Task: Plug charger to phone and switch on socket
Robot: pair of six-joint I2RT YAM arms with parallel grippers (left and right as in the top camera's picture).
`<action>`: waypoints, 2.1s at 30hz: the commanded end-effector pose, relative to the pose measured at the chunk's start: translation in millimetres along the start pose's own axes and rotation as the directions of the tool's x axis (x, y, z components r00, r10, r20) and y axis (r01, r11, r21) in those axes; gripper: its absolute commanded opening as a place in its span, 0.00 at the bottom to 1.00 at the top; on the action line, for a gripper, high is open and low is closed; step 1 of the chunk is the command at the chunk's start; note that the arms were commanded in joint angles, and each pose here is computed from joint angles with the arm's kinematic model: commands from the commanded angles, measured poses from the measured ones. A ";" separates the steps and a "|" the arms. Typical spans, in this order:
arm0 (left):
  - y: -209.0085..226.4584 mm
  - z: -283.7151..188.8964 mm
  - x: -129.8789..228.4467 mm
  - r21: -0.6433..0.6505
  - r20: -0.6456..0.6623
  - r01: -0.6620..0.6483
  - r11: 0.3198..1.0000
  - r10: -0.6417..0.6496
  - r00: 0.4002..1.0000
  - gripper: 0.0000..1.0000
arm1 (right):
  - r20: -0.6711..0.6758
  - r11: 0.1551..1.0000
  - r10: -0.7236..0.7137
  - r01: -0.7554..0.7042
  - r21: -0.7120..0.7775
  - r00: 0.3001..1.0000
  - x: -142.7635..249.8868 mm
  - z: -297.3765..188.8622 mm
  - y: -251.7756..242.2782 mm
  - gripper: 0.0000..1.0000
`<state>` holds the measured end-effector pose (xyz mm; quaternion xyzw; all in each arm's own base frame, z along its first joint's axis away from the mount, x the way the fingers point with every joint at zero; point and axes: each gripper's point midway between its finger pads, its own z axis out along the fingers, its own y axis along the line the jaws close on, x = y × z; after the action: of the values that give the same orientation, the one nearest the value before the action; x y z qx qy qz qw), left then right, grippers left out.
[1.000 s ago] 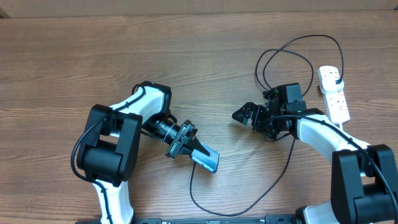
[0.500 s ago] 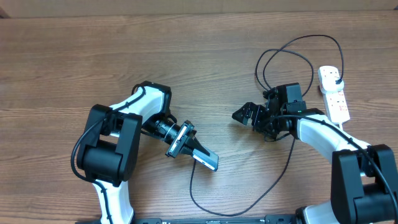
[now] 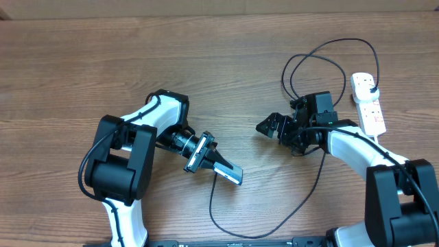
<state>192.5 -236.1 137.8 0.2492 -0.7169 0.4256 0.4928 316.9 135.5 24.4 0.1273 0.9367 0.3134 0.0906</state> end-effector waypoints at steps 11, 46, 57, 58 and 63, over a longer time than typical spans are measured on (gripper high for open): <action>-19.8 -2.3 7.1 0.105 -0.023 0.005 0.994 -0.003 1.000 0.04 | 0.019 0.998 0.009 -0.010 0.067 1.000 -1.5 2.1 -14.7 1.00; -22.1 -2.6 7.7 0.119 -0.026 0.005 0.993 -0.001 1.000 0.04 | 0.019 0.998 0.009 -0.010 0.067 1.000 -1.5 2.1 -14.7 1.00; -21.1 -2.5 7.4 0.113 -0.025 0.004 0.994 -0.001 1.000 0.04 | 0.019 0.998 0.009 -0.010 0.067 1.000 -1.5 2.1 -14.7 1.00; -20.6 -2.4 7.3 0.110 -0.024 0.004 0.994 -0.001 1.000 0.04 | 0.019 0.998 0.009 -0.010 0.067 1.000 -1.5 2.1 -14.7 1.00; -18.2 -2.1 5.8 0.097 -0.010 -0.086 0.992 0.087 0.996 0.04 | 0.019 0.998 0.009 -0.010 0.067 1.000 -1.5 2.1 -14.7 1.00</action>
<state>201.3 -241.9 145.1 0.2601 -0.6980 0.4556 0.4875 316.9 135.5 24.4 0.1271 0.9367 0.3134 0.0907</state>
